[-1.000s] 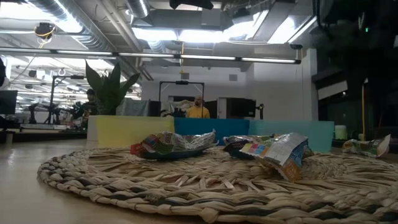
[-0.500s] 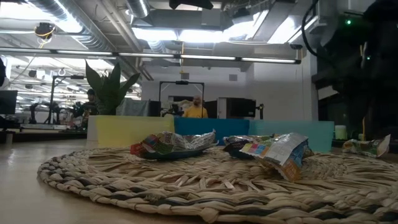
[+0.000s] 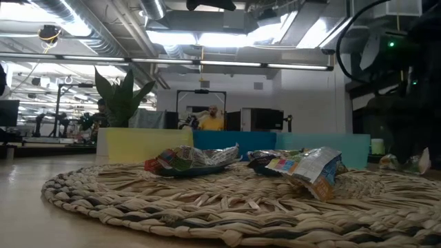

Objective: Pick and place Granola Bars by type
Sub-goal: Put the orange granola bar into the green bin

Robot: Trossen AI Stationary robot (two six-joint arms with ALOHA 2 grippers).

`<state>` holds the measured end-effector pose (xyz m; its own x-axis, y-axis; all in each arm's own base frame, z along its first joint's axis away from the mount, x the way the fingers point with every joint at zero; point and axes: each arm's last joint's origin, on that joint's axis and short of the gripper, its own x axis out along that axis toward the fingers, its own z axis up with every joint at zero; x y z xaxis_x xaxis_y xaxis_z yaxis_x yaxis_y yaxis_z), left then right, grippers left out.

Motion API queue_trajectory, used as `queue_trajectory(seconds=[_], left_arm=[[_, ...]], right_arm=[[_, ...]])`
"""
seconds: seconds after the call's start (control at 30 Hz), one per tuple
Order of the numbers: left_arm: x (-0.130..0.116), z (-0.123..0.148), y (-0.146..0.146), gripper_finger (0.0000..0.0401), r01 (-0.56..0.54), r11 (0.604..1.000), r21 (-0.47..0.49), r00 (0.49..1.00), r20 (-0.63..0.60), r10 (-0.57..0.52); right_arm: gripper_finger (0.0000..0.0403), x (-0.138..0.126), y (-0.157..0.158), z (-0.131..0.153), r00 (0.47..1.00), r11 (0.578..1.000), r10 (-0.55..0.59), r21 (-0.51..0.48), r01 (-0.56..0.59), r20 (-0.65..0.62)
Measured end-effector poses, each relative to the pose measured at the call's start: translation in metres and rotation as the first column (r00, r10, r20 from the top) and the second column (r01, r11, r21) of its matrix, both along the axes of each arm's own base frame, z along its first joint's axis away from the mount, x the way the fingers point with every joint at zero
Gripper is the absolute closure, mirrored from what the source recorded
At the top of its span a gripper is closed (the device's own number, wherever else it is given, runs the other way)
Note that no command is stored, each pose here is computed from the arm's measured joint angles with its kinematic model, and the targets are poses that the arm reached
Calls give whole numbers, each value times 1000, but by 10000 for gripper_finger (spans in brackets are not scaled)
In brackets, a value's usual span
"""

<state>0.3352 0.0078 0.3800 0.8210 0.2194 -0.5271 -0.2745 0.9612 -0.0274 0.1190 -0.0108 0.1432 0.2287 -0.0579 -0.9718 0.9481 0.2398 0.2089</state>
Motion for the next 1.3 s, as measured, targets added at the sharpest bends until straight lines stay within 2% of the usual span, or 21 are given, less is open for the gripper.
queue_trajectory(seconds=[0.17,0.47,0.57,0.83,1.0,1.3], left_arm=[[0,0,0,217,-6,1000,-7,1000,2,6],[0,0,0,217,-17,1000,-15,1000,5,17],[0,0,0,217,-21,1000,-22,1000,7,21],[0,0,0,217,-19,1000,-21,1000,7,20],[0,0,0,217,-20,1000,-20,1000,7,20],[0,0,0,217,-20,1000,-17,1000,6,20]], right_arm=[[199,1,0,-6,999,1000,1,-8,-1,32],[308,2,0,-10,998,1000,24,-6,-23,65],[330,2,0,-10,997,999,31,8,-32,74],[329,5,3,-7,992,993,68,94,-78,107],[341,11,3,7,984,988,124,80,-135,129],[347,22,2,50,963,974,220,20,-225,154]])
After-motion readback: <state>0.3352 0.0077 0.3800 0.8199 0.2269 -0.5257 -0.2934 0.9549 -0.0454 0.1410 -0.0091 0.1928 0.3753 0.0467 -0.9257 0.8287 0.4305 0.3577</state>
